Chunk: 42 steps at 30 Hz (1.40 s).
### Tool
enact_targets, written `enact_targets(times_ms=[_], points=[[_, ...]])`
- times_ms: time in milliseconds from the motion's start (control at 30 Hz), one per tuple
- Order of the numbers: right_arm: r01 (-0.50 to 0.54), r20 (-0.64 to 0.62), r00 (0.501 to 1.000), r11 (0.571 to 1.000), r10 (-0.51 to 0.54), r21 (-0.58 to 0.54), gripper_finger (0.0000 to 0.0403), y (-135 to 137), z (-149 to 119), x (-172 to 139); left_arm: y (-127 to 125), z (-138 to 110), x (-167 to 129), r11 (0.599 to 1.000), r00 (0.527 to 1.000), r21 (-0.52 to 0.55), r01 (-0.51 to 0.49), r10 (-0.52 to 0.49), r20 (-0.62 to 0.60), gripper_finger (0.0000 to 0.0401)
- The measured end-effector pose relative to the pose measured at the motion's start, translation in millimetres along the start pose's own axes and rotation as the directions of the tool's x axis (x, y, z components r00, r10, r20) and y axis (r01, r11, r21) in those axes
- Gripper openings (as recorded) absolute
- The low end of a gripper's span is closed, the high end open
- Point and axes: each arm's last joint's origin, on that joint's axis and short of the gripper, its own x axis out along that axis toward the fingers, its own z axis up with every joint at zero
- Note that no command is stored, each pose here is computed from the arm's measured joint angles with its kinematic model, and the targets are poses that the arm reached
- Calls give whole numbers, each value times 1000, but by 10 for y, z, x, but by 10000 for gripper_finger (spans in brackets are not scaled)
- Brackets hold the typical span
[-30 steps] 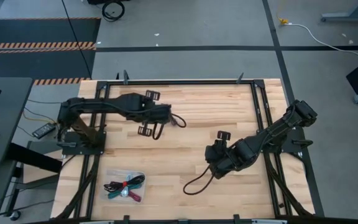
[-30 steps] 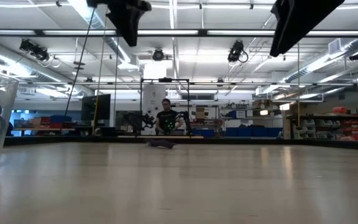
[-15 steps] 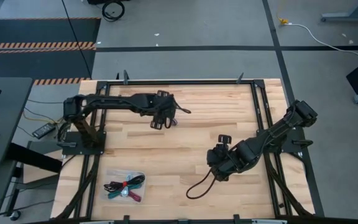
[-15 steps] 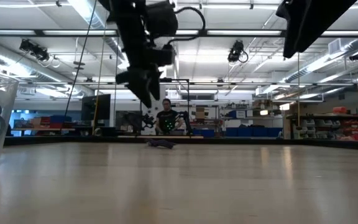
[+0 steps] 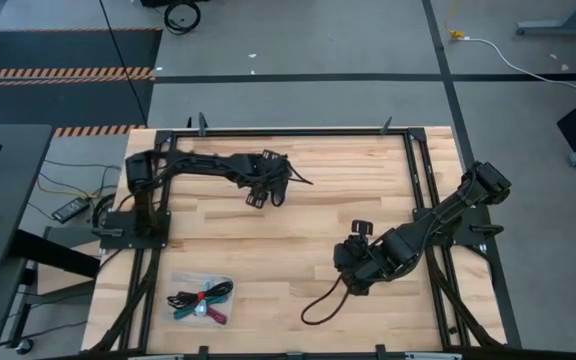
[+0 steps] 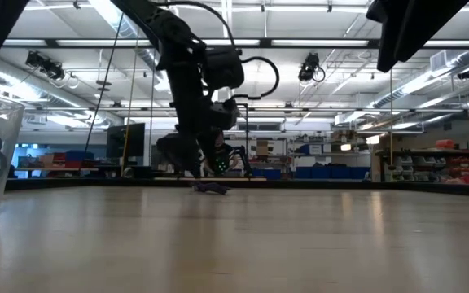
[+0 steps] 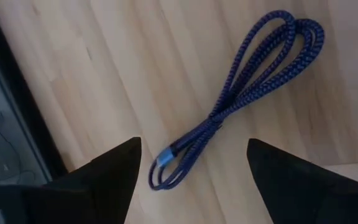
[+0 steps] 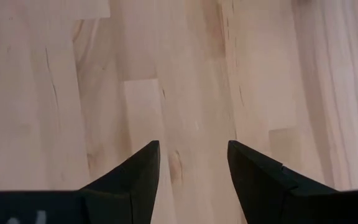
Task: Pick and place USB-C Cables
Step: Put the violet charger cable into the transparent bin
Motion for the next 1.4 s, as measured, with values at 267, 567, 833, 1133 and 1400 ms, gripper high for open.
enact_targets(times_ms=[267,567,833,1133,1400], points=[[-5,-3,1000,1000,4,-12,195,3,-3,-1,-31,16,75,998,997,3,66,-66,39,280],[-10,4,1000,1000,10,-9,195,11,3,-2,57,-89,165,991,992,-62,119,-116,49,218],[-14,7,1000,1000,14,-7,195,14,7,-2,138,-169,206,970,980,-159,186,-172,99,182],[-32,7,999,999,32,11,195,26,11,-4,138,-174,246,953,970,-199,230,-207,127,190],[-65,3,998,998,65,28,195,80,-15,-25,14,-145,425,954,967,-155,255,-248,64,179]])
